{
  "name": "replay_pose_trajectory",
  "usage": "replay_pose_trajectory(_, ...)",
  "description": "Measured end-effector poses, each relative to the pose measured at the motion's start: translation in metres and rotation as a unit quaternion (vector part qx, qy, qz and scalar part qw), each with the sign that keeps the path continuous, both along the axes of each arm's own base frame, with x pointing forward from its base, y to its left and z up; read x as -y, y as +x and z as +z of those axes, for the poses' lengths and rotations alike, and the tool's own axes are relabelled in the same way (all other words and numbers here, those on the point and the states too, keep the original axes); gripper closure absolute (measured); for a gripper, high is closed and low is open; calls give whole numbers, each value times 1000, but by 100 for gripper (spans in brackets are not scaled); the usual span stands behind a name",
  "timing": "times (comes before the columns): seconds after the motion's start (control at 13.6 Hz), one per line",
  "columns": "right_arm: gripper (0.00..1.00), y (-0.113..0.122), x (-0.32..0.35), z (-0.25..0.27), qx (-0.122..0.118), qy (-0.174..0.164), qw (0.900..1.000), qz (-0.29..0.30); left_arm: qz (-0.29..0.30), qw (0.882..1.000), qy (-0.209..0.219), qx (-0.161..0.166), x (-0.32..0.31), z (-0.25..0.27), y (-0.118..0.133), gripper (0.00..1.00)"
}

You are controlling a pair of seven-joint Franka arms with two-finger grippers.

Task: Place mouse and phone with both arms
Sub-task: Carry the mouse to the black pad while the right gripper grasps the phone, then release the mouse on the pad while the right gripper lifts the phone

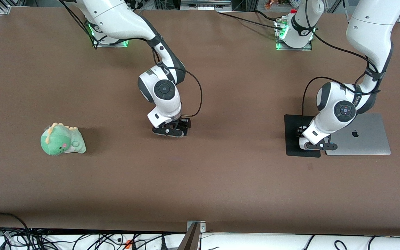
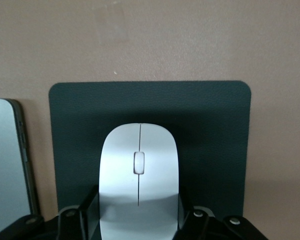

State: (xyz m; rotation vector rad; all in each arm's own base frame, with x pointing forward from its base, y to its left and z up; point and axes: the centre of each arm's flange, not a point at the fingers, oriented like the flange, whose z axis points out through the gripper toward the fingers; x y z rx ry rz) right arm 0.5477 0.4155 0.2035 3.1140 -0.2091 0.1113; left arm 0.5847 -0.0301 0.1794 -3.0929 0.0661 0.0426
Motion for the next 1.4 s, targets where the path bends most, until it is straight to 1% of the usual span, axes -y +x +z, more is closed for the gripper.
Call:
replay_pose_trajectory(0.07,0,0,-1,-3,3,2,1000,-2,0,1000,-1,2,0,-2,-2,32)
replay_pose_trajectory(0.15,0,0,-1,-6,6,4,1000,-6,0,1000,-1,2,-1,-2,-2,26)
replay_pose_trajectory(0.29,0,-1,-3,-10,7,6,1000,-9,2,1000,-1,12,-2,3,1,5)
replay_pose_trajectory(0.37,0,-1,-4,-11,8,7,1000,-9,4,1000,-1,20,-5,10,4,0)
replay_pose_trajectory(0.52,0,-2,-5,-13,9,8,1000,-9,12,999,-1,50,-13,41,15,0)
replay_pose_trajectory(0.66,0,-3,-7,-16,10,9,1000,-8,24,996,3,89,-28,89,26,0)
replay_pose_trajectory(0.74,0,-4,-8,-18,10,9,1000,-6,32,994,7,100,-37,118,27,0)
replay_pose_trajectory(0.81,0,-5,-10,-21,10,9,1000,-5,38,994,12,102,-44,147,25,0)
replay_pose_trajectory(0.88,0,-5,-12,-24,11,9,1000,-3,43,994,19,96,-48,176,22,0)
replay_pose_trajectory(1.03,0,-6,-15,-29,11,8,1000,-1,52,996,31,68,-49,241,14,0)
replay_pose_trajectory(1.18,0,-5,-15,-30,15,3,1000,2,56,997,25,42,-47,310,12,0)
replay_pose_trajectory(1.25,8,-4,-15,-30,17,1,1000,4,56,998,20,34,-47,340,11,0)
replay_pose_trajectory(1.33,8,-4,-15,-30,18,-1,1000,6,57,998,18,30,-47,362,11,0)
replay_pose_trajectory(1.4,14,-4,-15,-30,18,-1,1000,7,57,998,17,30,-47,376,11,0)
